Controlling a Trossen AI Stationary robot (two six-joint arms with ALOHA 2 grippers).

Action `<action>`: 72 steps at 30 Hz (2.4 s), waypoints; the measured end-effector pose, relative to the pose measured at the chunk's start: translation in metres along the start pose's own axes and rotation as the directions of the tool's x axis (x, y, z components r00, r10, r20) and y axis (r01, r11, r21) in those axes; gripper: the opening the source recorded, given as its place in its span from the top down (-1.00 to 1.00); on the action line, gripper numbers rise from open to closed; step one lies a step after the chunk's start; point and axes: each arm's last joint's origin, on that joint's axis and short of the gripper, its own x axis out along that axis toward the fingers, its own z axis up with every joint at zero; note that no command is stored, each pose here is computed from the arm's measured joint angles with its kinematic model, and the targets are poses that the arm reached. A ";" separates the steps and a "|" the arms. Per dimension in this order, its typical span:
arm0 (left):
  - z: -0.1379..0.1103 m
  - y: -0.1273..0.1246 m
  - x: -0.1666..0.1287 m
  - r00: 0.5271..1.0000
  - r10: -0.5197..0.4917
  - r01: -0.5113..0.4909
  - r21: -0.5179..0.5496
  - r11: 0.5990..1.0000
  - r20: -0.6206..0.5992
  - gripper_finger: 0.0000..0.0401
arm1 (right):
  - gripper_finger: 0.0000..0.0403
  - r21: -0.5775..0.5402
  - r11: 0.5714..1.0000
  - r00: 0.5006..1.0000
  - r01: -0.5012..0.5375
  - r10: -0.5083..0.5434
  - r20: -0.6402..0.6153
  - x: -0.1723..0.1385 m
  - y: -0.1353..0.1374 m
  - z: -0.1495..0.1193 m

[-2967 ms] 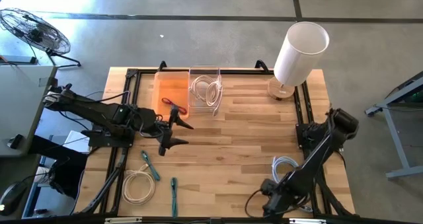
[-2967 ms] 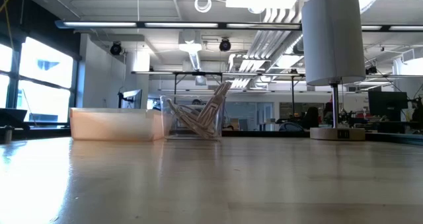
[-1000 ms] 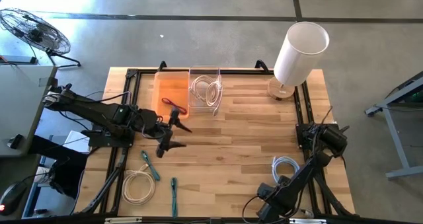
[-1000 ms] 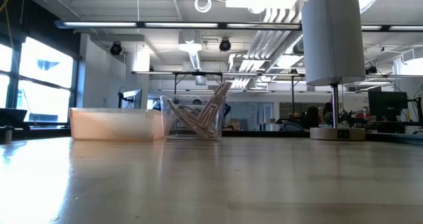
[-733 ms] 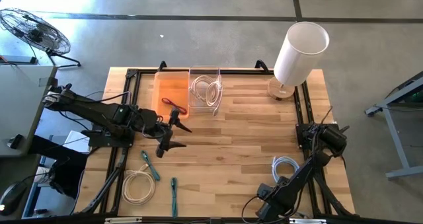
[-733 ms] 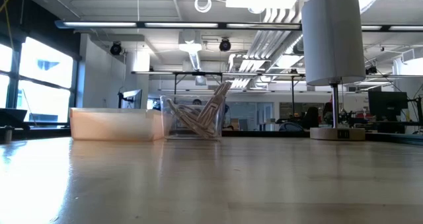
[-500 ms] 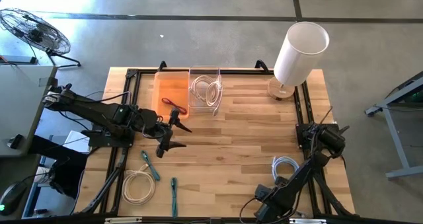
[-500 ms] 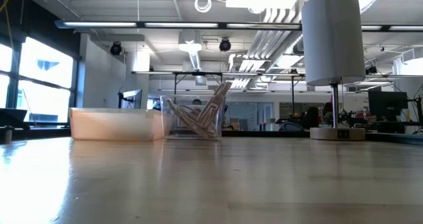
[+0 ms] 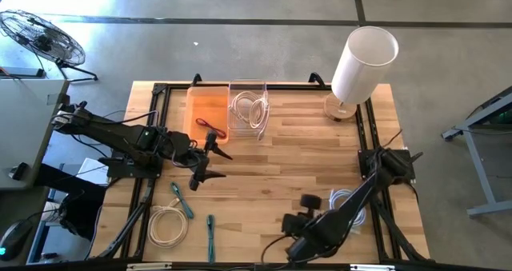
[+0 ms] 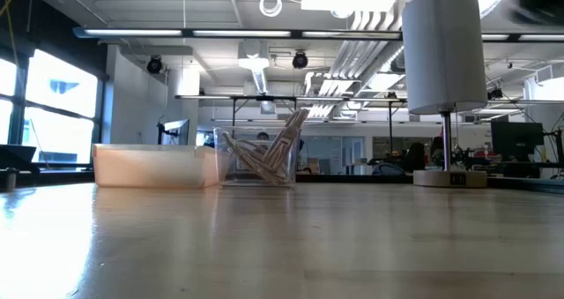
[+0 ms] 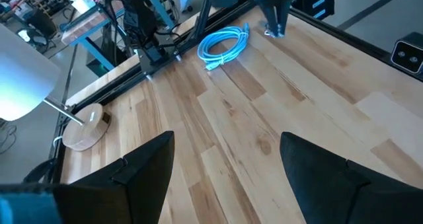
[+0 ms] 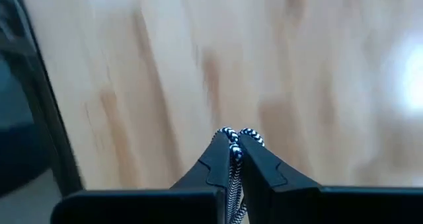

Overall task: Pick & Place USB Port
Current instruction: Put the white and black charger cable into the orange bin

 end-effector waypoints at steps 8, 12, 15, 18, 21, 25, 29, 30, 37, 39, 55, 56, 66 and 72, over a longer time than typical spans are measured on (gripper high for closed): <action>0.002 0.000 0.001 0.999 -0.028 0.030 -0.071 0.997 0.030 -0.34 | 0.96 -0.257 0.958 0.920 0.128 -0.018 0.392 -0.046 -0.001 0.042; 0.006 -0.002 0.004 0.988 -0.108 0.113 -0.044 0.993 0.115 -0.34 | 0.96 -0.366 0.916 0.873 0.166 0.036 0.486 -0.055 0.001 0.059; 0.012 -0.004 0.009 0.960 -0.195 0.199 -0.001 0.980 0.202 -0.34 | 0.96 -0.432 0.883 0.841 0.182 0.087 0.533 -0.056 0.002 0.071; 0.011 -0.007 0.016 0.945 -0.249 0.246 0.037 0.968 0.212 -0.34 | 0.96 -0.498 0.852 0.818 0.160 0.168 0.550 -0.058 0.001 0.083; 0.008 -0.009 0.022 0.945 -0.266 0.259 0.061 0.964 0.190 -0.34 | 0.96 -0.565 0.814 0.789 0.135 0.256 0.558 -0.059 0.000 0.094; 0.004 -0.013 0.032 0.938 -0.305 0.298 0.062 0.952 0.168 -0.34 | 0.96 -0.608 0.778 0.726 0.158 0.326 0.605 -0.062 -0.002 0.109; 0.001 -0.018 0.043 0.912 -0.376 0.372 0.057 0.926 0.162 -0.34 | 0.96 -0.646 0.743 0.683 0.176 0.380 0.624 -0.062 -0.008 0.121; 0.000 -0.019 0.046 0.906 -0.390 0.386 0.058 0.921 0.163 -0.34 | 0.96 -0.647 0.741 0.676 0.182 0.383 0.629 -0.062 -0.010 0.124; -0.004 -0.024 0.052 0.872 -0.464 0.464 0.034 0.885 0.154 -0.34 | 0.96 -0.641 0.735 0.654 0.222 0.375 0.657 -0.059 -0.024 0.140; -0.003 -0.023 0.052 0.870 -0.463 0.466 0.023 0.884 0.167 -0.34 | 0.96 -0.640 0.733 0.646 0.230 0.377 0.664 -0.059 -0.027 0.143; -0.001 -0.023 0.051 0.861 -0.471 0.486 -0.038 0.873 0.192 -0.34 | 0.96 -0.685 0.693 0.685 0.223 0.389 0.617 -0.055 -0.027 0.139; -0.001 -0.023 0.051 0.861 -0.471 0.486 -0.037 0.873 0.192 -0.34 | 0.96 -0.689 0.690 0.687 0.223 0.391 0.613 -0.055 -0.026 0.138; -0.001 -0.023 0.051 0.859 -0.474 0.482 0.004 0.876 0.194 -0.34 | 0.96 -0.704 0.679 0.687 0.210 0.410 0.600 -0.056 -0.024 0.135; 0.001 -0.024 0.051 0.832 -0.509 0.517 0.025 0.856 0.222 -0.34 | 0.96 -0.719 0.664 0.688 0.208 0.423 0.590 -0.052 -0.032 0.143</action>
